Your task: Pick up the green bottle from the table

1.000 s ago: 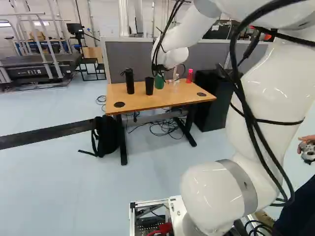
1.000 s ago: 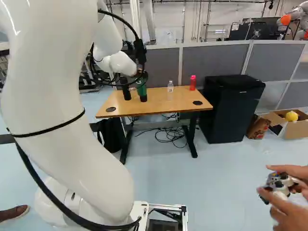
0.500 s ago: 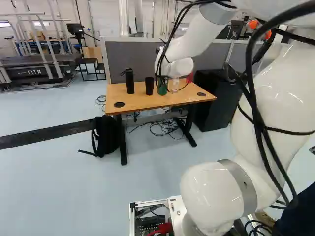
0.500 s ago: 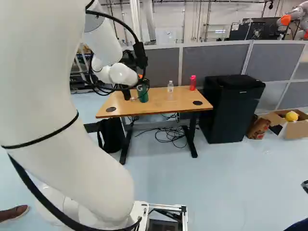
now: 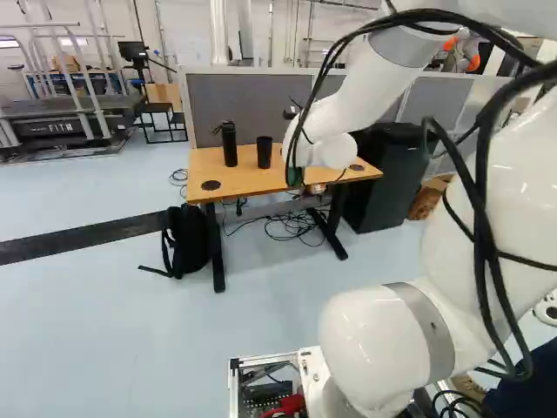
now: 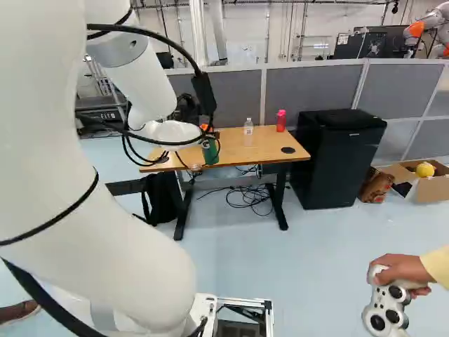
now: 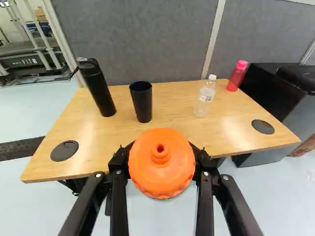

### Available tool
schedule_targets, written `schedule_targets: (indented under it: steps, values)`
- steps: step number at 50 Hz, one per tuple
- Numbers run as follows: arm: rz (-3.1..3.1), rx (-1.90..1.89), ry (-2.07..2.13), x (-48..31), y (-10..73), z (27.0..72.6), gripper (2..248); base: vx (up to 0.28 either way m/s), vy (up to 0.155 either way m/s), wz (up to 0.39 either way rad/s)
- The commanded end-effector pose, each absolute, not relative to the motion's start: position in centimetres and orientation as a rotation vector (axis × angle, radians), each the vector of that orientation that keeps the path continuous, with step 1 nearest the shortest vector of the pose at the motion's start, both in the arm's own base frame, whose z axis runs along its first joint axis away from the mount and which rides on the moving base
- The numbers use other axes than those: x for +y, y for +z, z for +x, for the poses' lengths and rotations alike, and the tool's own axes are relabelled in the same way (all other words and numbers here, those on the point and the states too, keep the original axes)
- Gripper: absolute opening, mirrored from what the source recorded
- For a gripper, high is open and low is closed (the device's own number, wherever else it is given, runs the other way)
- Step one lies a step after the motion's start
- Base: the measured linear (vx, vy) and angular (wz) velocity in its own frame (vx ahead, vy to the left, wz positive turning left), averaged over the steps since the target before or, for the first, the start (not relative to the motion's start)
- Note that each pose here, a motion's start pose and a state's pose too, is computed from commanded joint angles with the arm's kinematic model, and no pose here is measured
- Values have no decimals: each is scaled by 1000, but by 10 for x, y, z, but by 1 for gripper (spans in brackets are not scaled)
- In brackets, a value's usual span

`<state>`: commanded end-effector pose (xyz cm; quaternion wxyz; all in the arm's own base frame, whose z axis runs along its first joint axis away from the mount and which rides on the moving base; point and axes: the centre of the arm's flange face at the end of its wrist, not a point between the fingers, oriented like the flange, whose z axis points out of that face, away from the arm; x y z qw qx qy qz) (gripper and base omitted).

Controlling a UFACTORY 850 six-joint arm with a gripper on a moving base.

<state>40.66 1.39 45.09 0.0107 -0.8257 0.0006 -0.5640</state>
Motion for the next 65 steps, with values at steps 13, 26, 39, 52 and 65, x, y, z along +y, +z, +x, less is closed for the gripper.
schedule_targets:
  steps: [13, 26, 39, 52, 65]
  values:
    - [-2573, 1, -1779, 9, 427, 370, 34, 0, 0, 0]
    - [-2568, 1, -1794, 5, 407, 339, 34, 0, 0, 0]
    - [-2565, 0, -1806, 3, 390, 312, 34, 0, 0, 0]
    - [-2561, 0, -1815, 1, 378, 292, 34, 0, 0, 0]
    - [-2559, 0, -1821, 0, 370, 278, 34, 0, 0, 0]
